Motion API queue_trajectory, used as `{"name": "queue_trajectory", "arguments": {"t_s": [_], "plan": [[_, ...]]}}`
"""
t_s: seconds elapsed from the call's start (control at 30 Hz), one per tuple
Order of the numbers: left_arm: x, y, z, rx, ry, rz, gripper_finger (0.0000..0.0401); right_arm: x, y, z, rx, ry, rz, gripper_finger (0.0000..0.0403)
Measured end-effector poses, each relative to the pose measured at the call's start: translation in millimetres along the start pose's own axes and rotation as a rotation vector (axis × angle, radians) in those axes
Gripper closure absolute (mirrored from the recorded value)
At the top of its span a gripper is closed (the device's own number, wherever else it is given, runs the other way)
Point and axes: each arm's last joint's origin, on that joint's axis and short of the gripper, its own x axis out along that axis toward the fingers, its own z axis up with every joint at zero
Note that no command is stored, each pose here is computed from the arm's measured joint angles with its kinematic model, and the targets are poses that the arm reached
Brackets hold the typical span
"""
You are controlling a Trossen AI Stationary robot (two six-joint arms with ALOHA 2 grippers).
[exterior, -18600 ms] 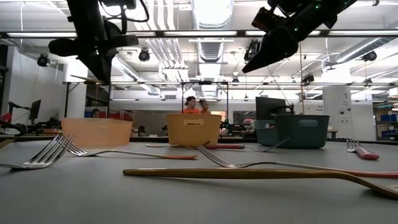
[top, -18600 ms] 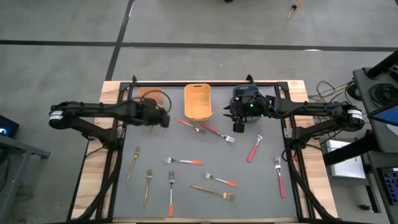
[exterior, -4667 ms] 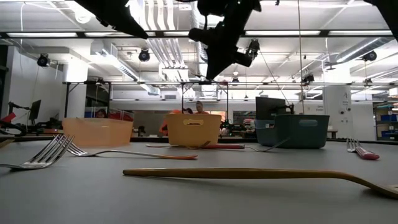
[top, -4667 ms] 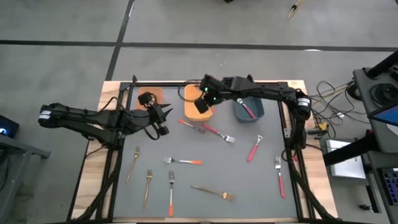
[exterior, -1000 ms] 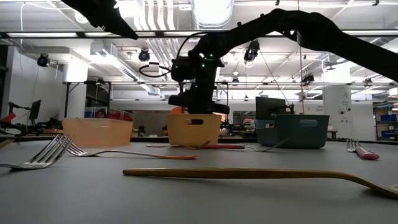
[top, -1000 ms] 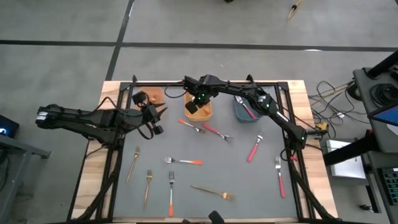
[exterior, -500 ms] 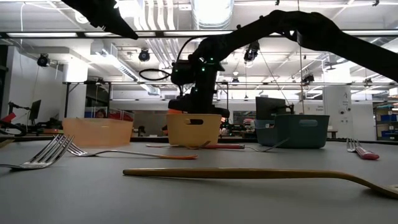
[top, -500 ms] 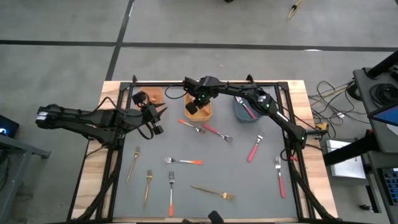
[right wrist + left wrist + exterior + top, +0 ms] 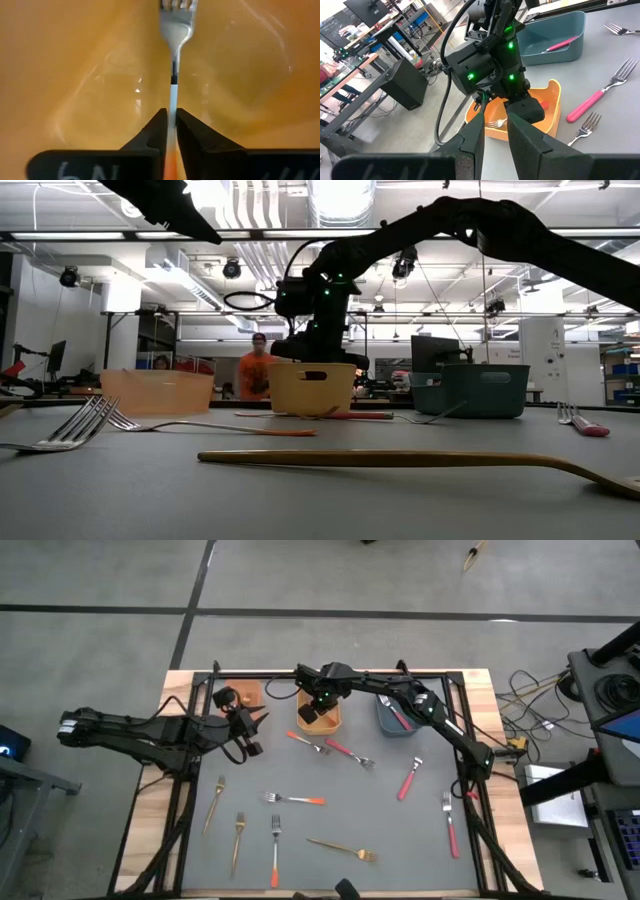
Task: Sort silverware by color (type)
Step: Put the orange fork into the yellow bin, then put the red fork into the blue bin
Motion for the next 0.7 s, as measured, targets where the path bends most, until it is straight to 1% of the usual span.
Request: {"name": "queue_trajectory", "arguments": {"t_s": [0.2, 0.37, 0.47, 0.53, 0.7], "plan": [[0.0, 0.0, 0.0, 0.0, 0.0, 0.0, 0.0335, 0.0, 0.1, 0.2, 0.011, -0.002, 0.001, 0.0306], [0.1, -0.1, -0.1, 0.001, 0.001, 0.0, 0.0335, -6.1, 0.9, 1.7, 0.004, -0.01, 0.006, 0.0277], [0.1, -0.1, -0.1, 0.001, 0.001, 0.0, 0.0335, -20.2, 2.5, 3.5, -0.007, -0.031, 0.023, 0.027], [0.0, 0.0, 0.0, 0.0, 0.0, 0.0, 0.0335, -34.9, 4.6, 2.5, -0.031, -0.046, 0.032, 0.0269], [0.1, -0.1, 0.0, -0.007, 0.001, 0.0, 0.0335, -73.9, 19.0, -10.4, -0.158, -0.082, 0.041, 0.028]]}}
